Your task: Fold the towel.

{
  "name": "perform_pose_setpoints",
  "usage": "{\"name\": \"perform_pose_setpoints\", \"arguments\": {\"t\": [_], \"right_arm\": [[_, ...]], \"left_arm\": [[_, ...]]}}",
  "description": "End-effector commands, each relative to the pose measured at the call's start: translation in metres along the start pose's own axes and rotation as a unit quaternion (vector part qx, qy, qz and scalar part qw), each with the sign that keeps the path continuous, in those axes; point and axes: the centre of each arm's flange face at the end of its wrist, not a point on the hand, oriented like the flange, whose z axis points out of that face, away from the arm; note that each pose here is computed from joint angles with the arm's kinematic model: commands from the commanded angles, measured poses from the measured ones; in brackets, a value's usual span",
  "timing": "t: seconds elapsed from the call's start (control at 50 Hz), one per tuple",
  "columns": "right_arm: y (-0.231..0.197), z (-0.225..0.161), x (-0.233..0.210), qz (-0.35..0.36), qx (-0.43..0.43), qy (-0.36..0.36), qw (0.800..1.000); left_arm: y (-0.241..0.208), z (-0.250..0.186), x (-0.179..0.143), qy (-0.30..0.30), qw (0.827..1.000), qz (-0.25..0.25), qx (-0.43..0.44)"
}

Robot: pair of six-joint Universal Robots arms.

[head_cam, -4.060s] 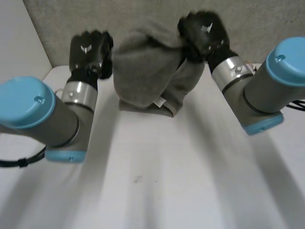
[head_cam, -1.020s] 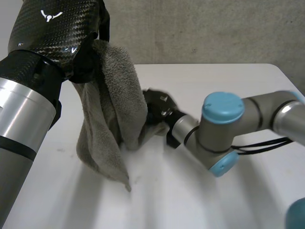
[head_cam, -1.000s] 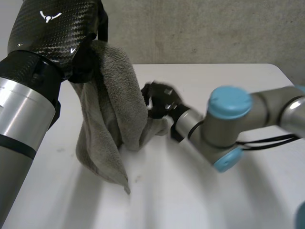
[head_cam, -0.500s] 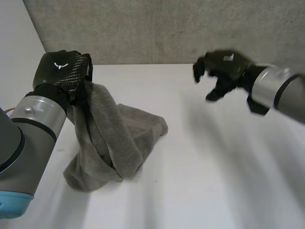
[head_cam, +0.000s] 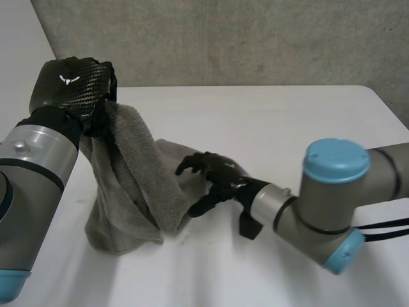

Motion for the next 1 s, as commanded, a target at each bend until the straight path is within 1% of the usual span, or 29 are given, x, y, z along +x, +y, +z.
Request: {"name": "perform_pose_setpoints", "arguments": {"t": [0.02,0.16,0.24,0.26,0.28,0.3,0.34,0.36,0.4,0.42,0.44,0.46,0.5,0.52,0.56,0.6,0.68,0.72,0.74,0.76,0.78,0.82,0.84,0.88,0.9,0.94,0.96,0.98,1.0], "right_arm": [[0.025,0.027,-0.013,0.032,0.001,-0.027,0.999],[0.039,0.033,-0.008,0.047,-0.011,-0.018,0.999],[0.034,0.030,-0.003,0.050,-0.003,-0.002,0.999],[0.027,0.027,-0.003,0.047,0.007,0.006,0.999],[0.007,0.021,-0.001,0.036,0.032,0.016,0.999],[0.007,0.021,-0.001,0.036,0.032,0.016,0.999],[-0.060,-0.001,0.010,-0.016,0.120,0.040,0.992],[-0.060,-0.001,0.010,-0.016,0.120,0.040,0.992],[-0.128,-0.029,0.014,-0.103,0.196,0.063,0.973],[-0.128,-0.029,0.014,-0.104,0.197,0.063,0.973],[-0.151,-0.042,0.009,-0.146,0.213,0.067,0.964],[-0.152,-0.042,0.009,-0.146,0.213,0.067,0.964],[-0.181,-0.064,-0.011,-0.215,0.204,0.058,0.953],[-0.181,-0.064,-0.011,-0.215,0.204,0.058,0.953],[-0.203,-0.081,-0.034,-0.260,0.182,0.045,0.947],[-0.208,-0.085,-0.040,-0.269,0.166,0.041,0.948],[-0.209,-0.083,-0.042,-0.279,0.133,0.041,0.950],[-0.195,-0.071,-0.033,-0.288,0.084,0.046,0.953],[-0.195,-0.071,-0.033,-0.288,0.084,0.046,0.953],[-0.183,-0.063,-0.029,-0.296,0.053,0.043,0.953],[-0.183,-0.062,-0.029,-0.296,0.052,0.043,0.953],[-0.152,-0.041,-0.023,-0.311,-0.013,0.034,0.950],[-0.152,-0.040,-0.023,-0.311,-0.014,0.034,0.950],[-0.119,-0.018,-0.004,-0.323,-0.067,0.045,0.943],[-0.119,-0.018,-0.004,-0.323,-0.068,0.045,0.943],[-0.082,0.001,0.024,-0.322,-0.121,0.067,0.937],[-0.082,0.001,0.024,-0.322,-0.121,0.067,0.937],[-0.064,0.009,0.034,-0.320,-0.145,0.072,0.933],[-0.064,0.009,0.034,-0.320,-0.145,0.072,0.933]], "left_arm": [[0.001,-0.001,-0.001,-0.003,1.000,0.000,-0.001],[-0.001,-0.002,-0.003,-0.004,1.000,-0.001,0.002],[-0.003,-0.002,-0.003,-0.006,1.000,-0.001,0.004],[-0.004,-0.003,-0.004,-0.005,1.000,-0.001,0.006],[-0.004,-0.003,-0.004,-0.005,1.000,-0.001,0.006],[-0.005,-0.003,-0.004,-0.006,1.000,-0.002,0.007],[-0.006,-0.004,-0.004,-0.006,1.000,-0.002,0.009],[-0.008,-0.005,-0.005,-0.007,1.000,-0.003,0.012],[-0.009,-0.006,-0.004,-0.005,1.000,-0.003,0.013],[-0.009,-0.006,-0.004,-0.004,1.000,-0.004,0.014],[-0.009,-0.006,-0.004,-0.004,1.000,-0.004,0.014],[-0.010,-0.008,-0.003,-0.002,1.000,-0.007,0.014],[-0.010,-0.008,-0.002,0.000,1.000,-0.010,0.015],[-0.009,-0.009,-0.001,0.002,1.000,-0.013,0.014],[-0.009,-0.010,0.000,0.005,1.000,-0.018,0.014],[-0.010,-0.011,0.002,0.009,1.000,-0.025,0.014],[-0.005,-0.012,0.008,0.018,0.999,-0.037,0.007],[-0.004,-0.012,0.009,0.020,0.999,-0.038,0.004],[-0.001,-0.012,0.010,0.021,0.999,-0.037,0.001],[-0.001,-0.012,0.010,0.021,0.999,-0.037,0.001],[0.004,-0.013,0.012,0.024,0.999,-0.035,-0.007],[0.009,-0.012,0.013,0.026,0.999,-0.033,-0.016],[0.015,-0.011,0.014,0.027,0.999,-0.031,-0.025],[0.020,-0.009,0.014,0.025,0.999,-0.029,-0.034],[0.025,-0.008,0.015,0.025,0.998,-0.028,-0.041],[0.030,-0.007,0.015,0.024,0.998,-0.027,-0.050],[0.035,-0.006,0.016,0.025,0.998,-0.025,-0.057],[0.035,-0.006,0.016,0.025,0.998,-0.025,-0.057],[0.039,-0.005,0.017,0.027,0.997,-0.023,-0.063]]}}
